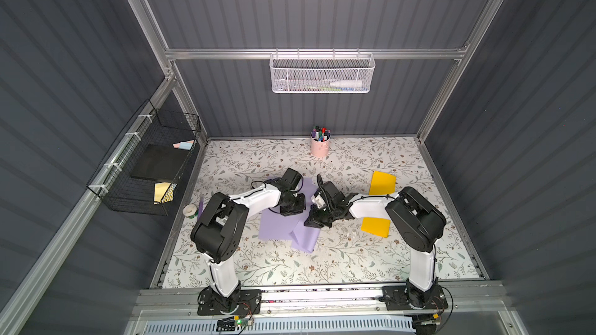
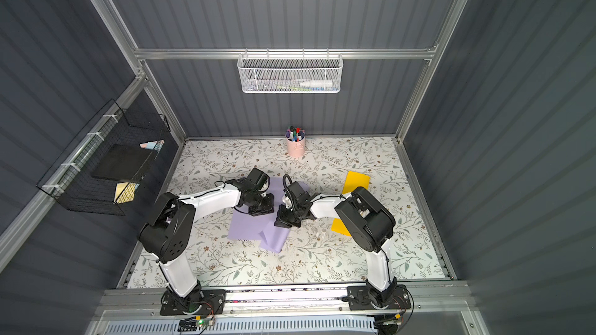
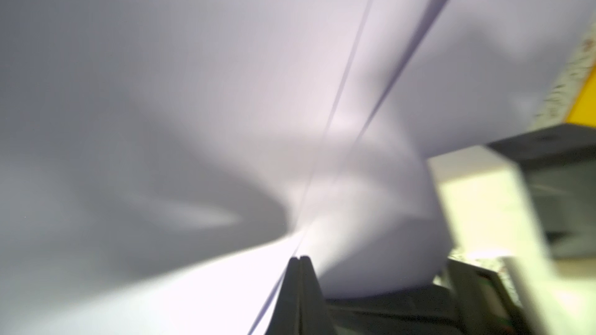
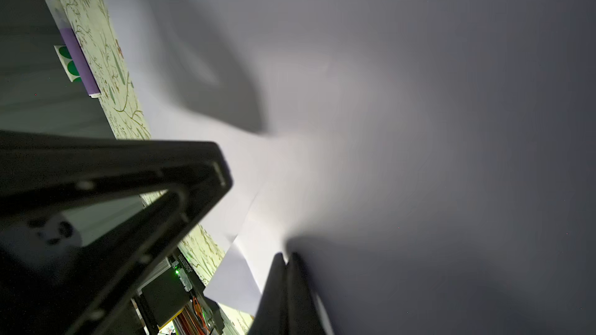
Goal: Fold the rectangular paper in half along the long edge
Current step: Fold the paper.
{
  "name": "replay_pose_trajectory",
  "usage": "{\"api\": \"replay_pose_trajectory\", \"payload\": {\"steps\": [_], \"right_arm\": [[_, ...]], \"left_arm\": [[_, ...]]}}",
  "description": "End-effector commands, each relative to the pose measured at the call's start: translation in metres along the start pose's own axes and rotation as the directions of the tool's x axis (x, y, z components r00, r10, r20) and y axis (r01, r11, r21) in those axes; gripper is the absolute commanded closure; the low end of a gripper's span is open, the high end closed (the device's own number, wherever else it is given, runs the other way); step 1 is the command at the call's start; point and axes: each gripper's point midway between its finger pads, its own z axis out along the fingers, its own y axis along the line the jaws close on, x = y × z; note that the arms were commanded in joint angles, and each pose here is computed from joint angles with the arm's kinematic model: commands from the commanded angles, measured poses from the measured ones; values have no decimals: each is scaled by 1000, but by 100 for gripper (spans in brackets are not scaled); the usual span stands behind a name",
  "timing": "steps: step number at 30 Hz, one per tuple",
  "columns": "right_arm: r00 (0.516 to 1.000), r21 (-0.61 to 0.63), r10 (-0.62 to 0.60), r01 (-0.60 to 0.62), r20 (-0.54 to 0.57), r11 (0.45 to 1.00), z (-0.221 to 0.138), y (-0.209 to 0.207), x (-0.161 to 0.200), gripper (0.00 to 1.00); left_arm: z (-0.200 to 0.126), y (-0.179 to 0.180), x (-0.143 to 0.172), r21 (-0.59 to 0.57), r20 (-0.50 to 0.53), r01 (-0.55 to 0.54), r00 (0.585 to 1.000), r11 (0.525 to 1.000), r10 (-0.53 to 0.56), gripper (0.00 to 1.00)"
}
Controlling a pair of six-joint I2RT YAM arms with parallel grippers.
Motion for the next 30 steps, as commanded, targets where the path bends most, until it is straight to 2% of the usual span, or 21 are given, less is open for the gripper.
{"api": "replay_pose_trajectory", "payload": {"steps": [1,4,6,14,24,27,30], "right_arm": [[995,135,84,-76,-58,988,11,-46,22,97],[995,135,86,-77,-58,988,11,-47,22,97],[995,133,83,-75,-55,988,11,-46,21,97],[996,129,79,-72,-44,989,6,-45,20,97],[997,120,63,-58,-42,991,0,-39,19,97],[998,108,41,-37,-38,993,-11,-27,17,93],[1000,78,-4,2,17,997,-45,-4,9,82]], "left_arm": [[-22,-23,-6,93,40,-51,998,994,47,93],[-19,-32,4,162,-2,-84,996,983,85,92],[-11,-30,10,169,-35,-72,996,983,79,92],[14,-5,37,130,-123,-18,992,991,34,94],[33,22,48,27,-155,10,988,1000,-5,95],[35,28,55,12,-177,18,984,1000,-15,96],[35,32,61,4,-188,22,982,1000,-21,95]]}}
